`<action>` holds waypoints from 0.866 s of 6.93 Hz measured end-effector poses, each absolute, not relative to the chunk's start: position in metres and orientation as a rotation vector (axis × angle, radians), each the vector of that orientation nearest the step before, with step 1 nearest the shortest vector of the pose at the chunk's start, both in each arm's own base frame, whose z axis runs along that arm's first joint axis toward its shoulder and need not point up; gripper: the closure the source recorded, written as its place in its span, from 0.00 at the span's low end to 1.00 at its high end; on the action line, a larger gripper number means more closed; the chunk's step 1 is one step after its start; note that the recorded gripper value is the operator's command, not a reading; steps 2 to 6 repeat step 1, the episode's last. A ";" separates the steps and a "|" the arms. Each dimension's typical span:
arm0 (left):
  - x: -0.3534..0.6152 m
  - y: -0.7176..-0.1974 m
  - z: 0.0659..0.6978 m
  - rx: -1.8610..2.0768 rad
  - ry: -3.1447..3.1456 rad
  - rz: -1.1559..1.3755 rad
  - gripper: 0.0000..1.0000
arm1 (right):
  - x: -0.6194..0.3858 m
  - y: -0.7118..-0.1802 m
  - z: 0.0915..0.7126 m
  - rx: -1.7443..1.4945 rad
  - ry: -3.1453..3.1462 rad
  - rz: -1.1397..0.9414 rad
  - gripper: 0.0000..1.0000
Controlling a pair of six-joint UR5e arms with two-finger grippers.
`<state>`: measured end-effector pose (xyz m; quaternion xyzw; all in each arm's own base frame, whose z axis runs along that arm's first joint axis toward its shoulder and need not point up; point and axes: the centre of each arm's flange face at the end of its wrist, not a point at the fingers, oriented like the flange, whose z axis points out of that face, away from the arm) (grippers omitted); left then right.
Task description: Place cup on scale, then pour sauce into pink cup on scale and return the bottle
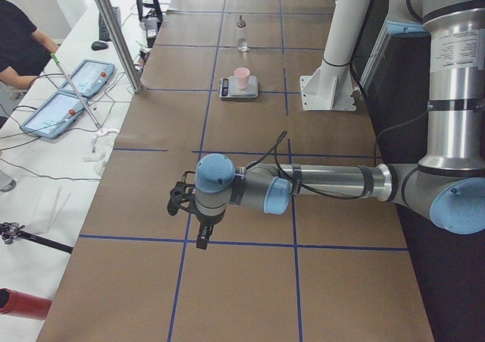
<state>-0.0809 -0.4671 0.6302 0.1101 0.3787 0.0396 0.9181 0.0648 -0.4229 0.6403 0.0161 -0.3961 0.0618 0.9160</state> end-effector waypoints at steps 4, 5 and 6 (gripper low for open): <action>-0.081 -0.467 0.630 0.226 0.779 0.081 0.00 | 0.065 -0.423 0.640 0.034 -0.815 0.125 0.00; -0.081 -0.467 0.630 0.226 0.779 0.081 0.00 | 0.065 -0.423 0.640 0.034 -0.815 0.125 0.00; -0.081 -0.467 0.630 0.226 0.779 0.081 0.00 | 0.065 -0.423 0.640 0.034 -0.815 0.125 0.00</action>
